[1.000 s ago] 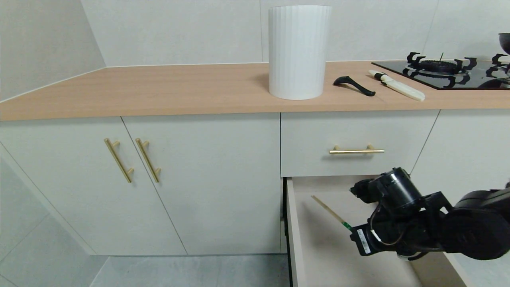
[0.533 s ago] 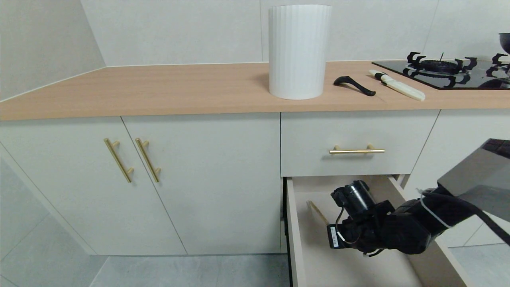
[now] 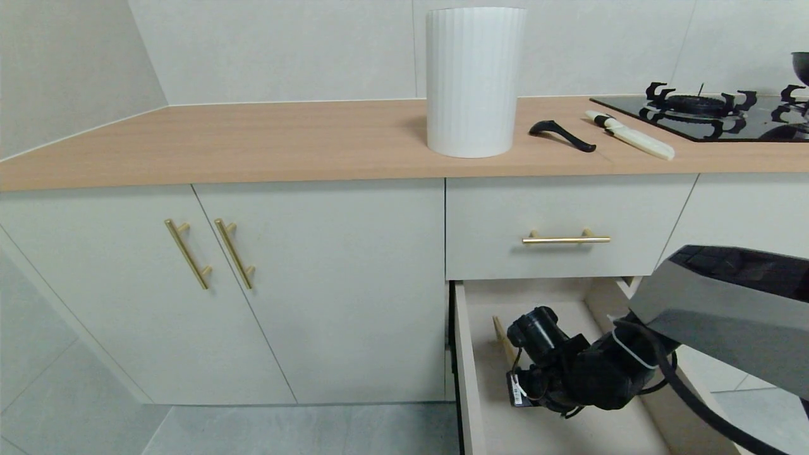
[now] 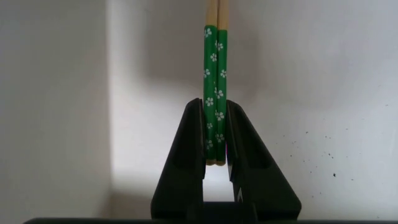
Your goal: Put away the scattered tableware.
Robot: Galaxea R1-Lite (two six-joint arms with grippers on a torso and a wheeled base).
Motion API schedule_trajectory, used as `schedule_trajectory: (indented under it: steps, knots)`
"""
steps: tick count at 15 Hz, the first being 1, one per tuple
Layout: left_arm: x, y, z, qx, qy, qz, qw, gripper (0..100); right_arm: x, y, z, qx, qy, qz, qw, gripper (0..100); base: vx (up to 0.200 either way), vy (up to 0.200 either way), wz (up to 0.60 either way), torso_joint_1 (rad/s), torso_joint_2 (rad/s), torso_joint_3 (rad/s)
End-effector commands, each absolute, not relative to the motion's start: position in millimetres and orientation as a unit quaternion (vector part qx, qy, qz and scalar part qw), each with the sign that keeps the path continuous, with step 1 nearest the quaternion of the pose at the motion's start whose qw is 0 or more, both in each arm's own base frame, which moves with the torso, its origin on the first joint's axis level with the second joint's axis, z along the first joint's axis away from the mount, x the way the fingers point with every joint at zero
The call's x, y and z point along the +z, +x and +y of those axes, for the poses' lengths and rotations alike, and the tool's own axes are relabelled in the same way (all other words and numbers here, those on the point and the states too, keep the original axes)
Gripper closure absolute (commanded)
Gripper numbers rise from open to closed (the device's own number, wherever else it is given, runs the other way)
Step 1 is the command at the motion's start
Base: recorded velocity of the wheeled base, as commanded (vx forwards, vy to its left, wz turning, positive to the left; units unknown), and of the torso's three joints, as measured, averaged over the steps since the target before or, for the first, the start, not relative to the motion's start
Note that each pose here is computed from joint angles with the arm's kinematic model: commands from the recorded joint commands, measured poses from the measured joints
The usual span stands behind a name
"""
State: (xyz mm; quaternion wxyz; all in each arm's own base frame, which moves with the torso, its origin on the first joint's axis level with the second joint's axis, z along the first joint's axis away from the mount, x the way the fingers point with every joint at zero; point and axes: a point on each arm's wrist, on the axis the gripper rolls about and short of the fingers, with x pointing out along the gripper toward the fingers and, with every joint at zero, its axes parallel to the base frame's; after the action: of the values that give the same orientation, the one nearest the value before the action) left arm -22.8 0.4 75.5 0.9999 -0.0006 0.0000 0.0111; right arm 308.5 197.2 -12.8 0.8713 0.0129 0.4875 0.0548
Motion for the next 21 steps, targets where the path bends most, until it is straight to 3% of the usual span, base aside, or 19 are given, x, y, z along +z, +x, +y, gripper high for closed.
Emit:
schedule_trajectory:
  steps: [1, 12, 13, 19, 21]
  knots:
    - [76, -23, 0, 0.012, -0.001, 0.001, 1.0, 0, -33, 311, 198, 0.045, 0.002, 0.504, 0.863, 100, 0.0, 0.0, 0.0, 0.0, 0.0, 0.0]
    - [76, -23, 0, 0.012, -0.001, 0.001, 1.0, 0, -38, 314, 197, 0.04, 0.0, 0.506, 0.862, 100, 0.0, 0.0, 0.0, 0.0, 0.0, 0.0]
    - [76, -23, 0, 0.012, -0.001, 0.001, 1.0, 0, -40, 314, 197, 0.04, -0.001, 0.507, 0.861, 0, 0.0, 0.0, 0.0, 0.0, 0.0, 0.0]
    - [76, -23, 0, 0.012, -0.001, 0.001, 1.0, 0, -39, 314, 197, 0.04, 0.0, 0.506, 0.862, 0, 0.0, 0.0, 0.0, 0.0, 0.0, 0.0]
    - [76, -23, 0, 0.012, -0.001, 0.001, 1.0, 0, -25, 311, 196, 0.043, 0.006, 0.498, 0.866, 0, 0.0, 0.0, 0.0, 0.0, 0.0, 0.0]
